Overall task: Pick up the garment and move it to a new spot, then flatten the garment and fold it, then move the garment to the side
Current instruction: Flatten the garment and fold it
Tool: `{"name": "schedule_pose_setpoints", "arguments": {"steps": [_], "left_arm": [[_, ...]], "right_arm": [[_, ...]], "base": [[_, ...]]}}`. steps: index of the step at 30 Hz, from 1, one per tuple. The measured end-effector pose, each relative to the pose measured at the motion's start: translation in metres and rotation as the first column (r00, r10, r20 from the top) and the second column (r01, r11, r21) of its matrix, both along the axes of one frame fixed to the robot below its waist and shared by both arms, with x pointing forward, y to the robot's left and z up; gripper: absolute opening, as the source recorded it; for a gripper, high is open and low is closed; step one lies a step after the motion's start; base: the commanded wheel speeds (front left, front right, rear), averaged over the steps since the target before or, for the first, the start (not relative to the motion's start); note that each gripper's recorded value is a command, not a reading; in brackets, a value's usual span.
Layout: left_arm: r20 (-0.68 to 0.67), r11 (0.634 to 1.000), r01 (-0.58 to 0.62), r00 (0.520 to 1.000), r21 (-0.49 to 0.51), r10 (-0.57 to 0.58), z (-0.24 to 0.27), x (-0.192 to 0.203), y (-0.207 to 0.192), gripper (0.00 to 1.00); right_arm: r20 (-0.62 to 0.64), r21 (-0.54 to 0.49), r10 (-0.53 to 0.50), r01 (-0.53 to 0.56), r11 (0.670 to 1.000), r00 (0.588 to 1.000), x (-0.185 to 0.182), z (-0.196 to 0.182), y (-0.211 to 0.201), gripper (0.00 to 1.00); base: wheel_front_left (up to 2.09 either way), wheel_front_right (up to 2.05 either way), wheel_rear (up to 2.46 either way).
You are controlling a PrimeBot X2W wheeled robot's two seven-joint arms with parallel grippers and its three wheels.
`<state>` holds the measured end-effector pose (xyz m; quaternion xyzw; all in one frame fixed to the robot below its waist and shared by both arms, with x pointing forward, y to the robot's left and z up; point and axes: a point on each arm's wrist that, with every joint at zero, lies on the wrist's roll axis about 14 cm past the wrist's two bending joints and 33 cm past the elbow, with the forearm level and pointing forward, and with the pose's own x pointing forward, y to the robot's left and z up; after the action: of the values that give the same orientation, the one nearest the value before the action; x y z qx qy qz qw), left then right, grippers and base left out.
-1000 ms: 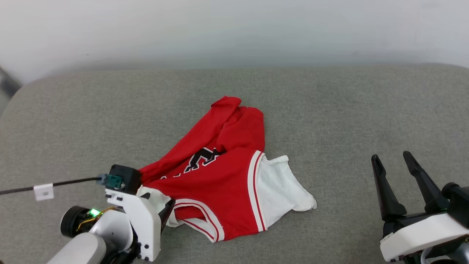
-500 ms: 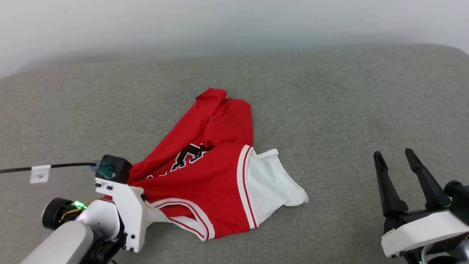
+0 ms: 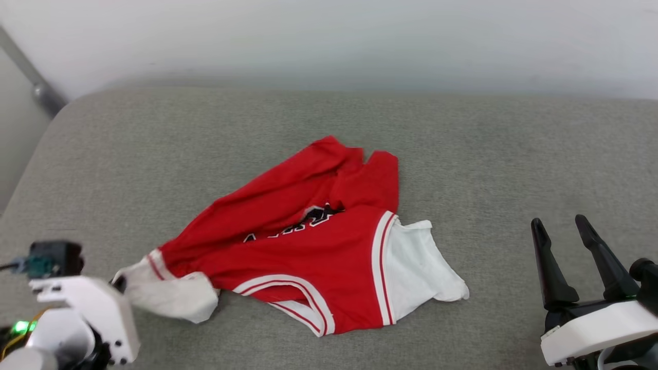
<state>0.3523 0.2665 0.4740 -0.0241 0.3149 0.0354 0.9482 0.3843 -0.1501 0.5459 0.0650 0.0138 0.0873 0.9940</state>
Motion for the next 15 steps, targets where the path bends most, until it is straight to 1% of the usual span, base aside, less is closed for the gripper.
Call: {"name": "schedule_pose_setpoints", "arguments": {"steps": [2,5,9,13,14,15], "left_arm": [[-0.036,0.997,-0.077,0.996,-0.023,0.076,-0.013,-0.017,0.017,0.0],[-0.102,0.986,-0.141,0.986,-0.083,0.133,-0.037,-0.032,0.024,0.0],[-0.164,0.976,-0.187,0.972,-0.114,0.167,-0.065,-0.037,0.03,0.0],[-0.218,0.972,-0.199,0.961,-0.126,0.168,-0.09,-0.033,0.029,0.0],[-0.23,0.972,-0.2,0.959,-0.128,0.167,-0.096,-0.032,0.027,0.28],[-0.235,0.969,-0.202,0.958,-0.146,0.164,-0.101,-0.03,0.023,0.64]], "right_arm": [[0.001,0.003,0.017,-0.017,1.0,1.0,0.002,0.0,0.006,1.0],[-0.008,0.005,0.03,-0.03,1.0,1.0,0.005,-0.002,0.01,1.0],[-0.021,0.005,0.035,-0.035,0.999,0.999,0.011,-0.006,0.012,1.0],[-0.045,0.0,0.012,-0.012,1.0,0.999,0.013,-0.014,0.004,1.0],[-0.049,-0.002,0.005,-0.005,1.0,0.999,0.013,-0.015,0.002,1.0],[-0.049,-0.003,-0.002,0.002,1.0,0.999,0.014,-0.016,-0.001,1.0]], "base": [[0.0,0.0,0.0],[0.0,0.0,0.0],[0.0,0.0,0.0],[0.0,0.0,0.0],[0.0,0.0,0.0],[0.0,0.0,0.0]]}}
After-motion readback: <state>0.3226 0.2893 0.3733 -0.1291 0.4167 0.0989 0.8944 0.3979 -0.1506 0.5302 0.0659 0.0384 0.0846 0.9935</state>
